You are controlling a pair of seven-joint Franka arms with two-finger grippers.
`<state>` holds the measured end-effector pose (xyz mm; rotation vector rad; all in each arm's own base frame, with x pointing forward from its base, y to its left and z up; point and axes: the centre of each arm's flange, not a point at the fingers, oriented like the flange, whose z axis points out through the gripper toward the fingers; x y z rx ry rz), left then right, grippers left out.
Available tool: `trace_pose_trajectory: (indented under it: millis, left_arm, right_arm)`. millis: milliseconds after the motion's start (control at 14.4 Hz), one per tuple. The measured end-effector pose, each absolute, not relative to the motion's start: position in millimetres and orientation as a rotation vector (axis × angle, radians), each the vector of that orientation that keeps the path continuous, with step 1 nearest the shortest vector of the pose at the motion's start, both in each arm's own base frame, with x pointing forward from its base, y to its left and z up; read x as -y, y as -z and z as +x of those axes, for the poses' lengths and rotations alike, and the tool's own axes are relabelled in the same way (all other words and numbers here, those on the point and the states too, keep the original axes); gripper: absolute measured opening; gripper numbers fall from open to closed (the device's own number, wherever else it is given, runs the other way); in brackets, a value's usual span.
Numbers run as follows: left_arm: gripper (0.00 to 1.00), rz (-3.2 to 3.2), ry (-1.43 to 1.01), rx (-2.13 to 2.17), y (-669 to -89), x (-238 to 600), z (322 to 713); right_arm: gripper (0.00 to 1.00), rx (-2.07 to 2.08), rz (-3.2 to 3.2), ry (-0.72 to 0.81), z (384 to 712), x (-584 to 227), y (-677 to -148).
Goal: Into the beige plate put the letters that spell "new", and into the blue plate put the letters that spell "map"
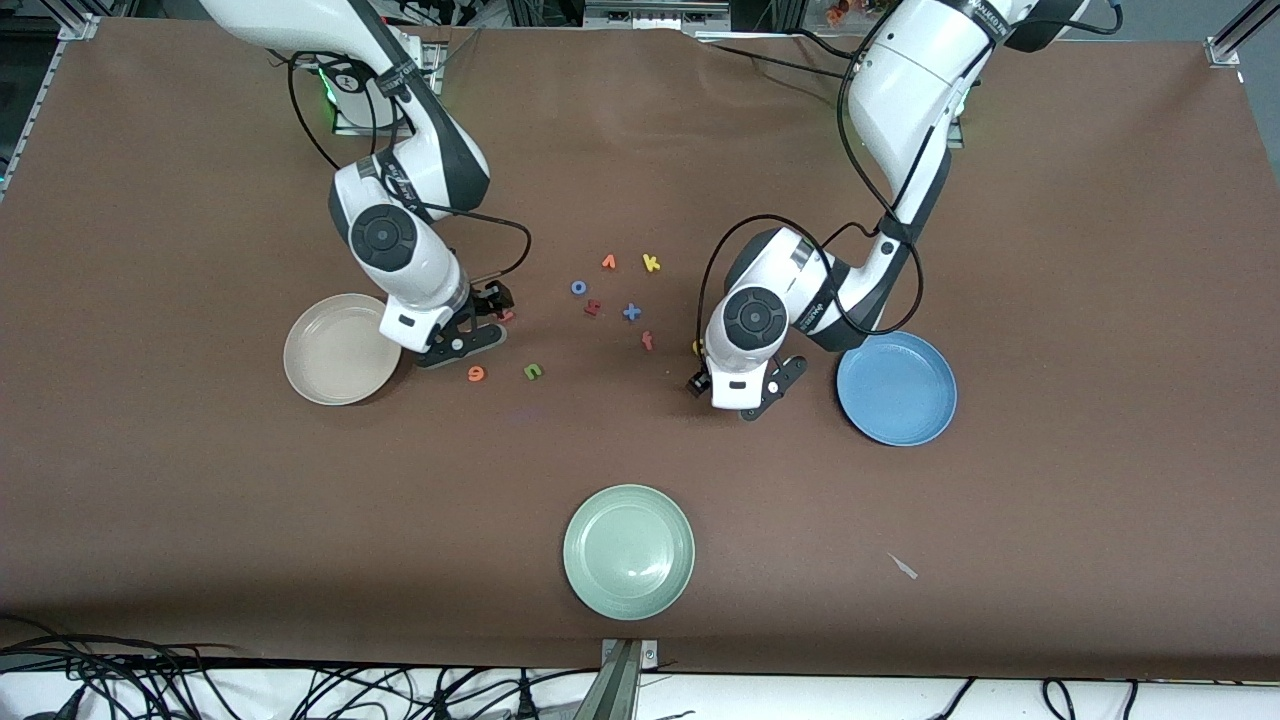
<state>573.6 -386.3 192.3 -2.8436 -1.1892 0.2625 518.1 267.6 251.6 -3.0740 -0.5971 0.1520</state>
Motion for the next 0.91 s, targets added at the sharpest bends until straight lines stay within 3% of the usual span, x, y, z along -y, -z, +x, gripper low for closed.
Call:
trace_pose_trajectory:
  millis: [279,488,697,906]
  left_arm:
    - [0.82,-2.834,-0.27,1.192,-185.0,385.1,570.3]
    - [0.63,-2.821,-0.28,1.193,-178.5,382.8,566.7]
    - [0.56,-2.81,-0.286,1.202,-172.5,380.3,565.2]
    - [0.31,-2.82,-0.274,1.215,-173.9,380.5,567.6]
  right_arm:
    - [1.0,0.678,-3.048,-0.073,491.9,-271.4,-221.3]
    - [1.0,0.786,-3.017,-0.06,479.2,-269.5,-206.7]
    - [1.0,0.859,-3.003,-0.075,471.7,-274.5,-201.8]
    - [0.99,0.932,-3.004,-0.124,457.7,-276.3,-186.3]
